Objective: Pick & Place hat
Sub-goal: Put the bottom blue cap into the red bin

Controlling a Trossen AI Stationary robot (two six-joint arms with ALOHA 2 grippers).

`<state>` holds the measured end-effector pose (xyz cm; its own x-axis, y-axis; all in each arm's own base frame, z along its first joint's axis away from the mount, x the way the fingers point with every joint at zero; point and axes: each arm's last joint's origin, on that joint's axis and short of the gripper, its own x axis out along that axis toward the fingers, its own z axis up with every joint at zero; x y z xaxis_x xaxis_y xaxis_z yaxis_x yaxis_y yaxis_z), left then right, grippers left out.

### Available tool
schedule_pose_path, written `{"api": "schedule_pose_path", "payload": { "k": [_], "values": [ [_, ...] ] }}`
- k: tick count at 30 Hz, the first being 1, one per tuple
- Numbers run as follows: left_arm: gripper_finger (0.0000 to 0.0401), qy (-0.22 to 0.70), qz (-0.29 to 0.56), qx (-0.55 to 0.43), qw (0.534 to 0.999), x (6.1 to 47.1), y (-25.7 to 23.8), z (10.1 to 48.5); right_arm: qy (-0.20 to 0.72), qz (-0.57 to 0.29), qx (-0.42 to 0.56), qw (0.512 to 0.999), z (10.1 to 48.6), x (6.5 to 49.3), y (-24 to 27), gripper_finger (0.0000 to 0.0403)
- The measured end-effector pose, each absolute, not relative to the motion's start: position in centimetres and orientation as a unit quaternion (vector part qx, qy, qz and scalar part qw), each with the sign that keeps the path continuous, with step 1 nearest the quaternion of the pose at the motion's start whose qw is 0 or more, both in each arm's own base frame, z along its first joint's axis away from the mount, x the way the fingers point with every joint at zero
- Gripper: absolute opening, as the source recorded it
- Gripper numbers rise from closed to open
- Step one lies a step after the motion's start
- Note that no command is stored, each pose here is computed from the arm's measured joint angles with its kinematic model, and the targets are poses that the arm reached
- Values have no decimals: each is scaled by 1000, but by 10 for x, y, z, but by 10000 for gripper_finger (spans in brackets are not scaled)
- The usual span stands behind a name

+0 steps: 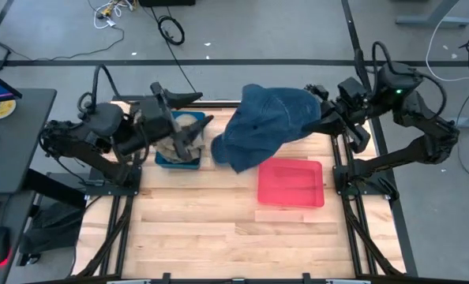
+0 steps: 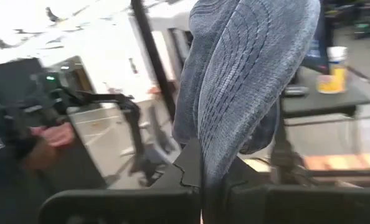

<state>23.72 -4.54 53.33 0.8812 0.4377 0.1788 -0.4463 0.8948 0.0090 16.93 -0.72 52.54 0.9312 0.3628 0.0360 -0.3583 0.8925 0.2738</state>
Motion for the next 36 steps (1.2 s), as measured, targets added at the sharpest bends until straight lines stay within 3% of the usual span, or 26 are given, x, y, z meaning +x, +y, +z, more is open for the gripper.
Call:
{"api": "schedule_pose_path", "payload": {
  "k": [5,10,22,36],
  "values": [
    [287,-84,197,-105,971,226,-37,531,16,147,147,978,525,148,-7,4],
    [287,-88,184,-140,969,225,-36,531,61,101,204,972,517,131,-6,4],
    [287,-57,209,-119,969,247,-32,518,196,-17,401,895,490,110,-3,4],
    [287,82,274,-70,956,283,-13,474,286,-108,555,774,464,105,6,4]
  ]
}}
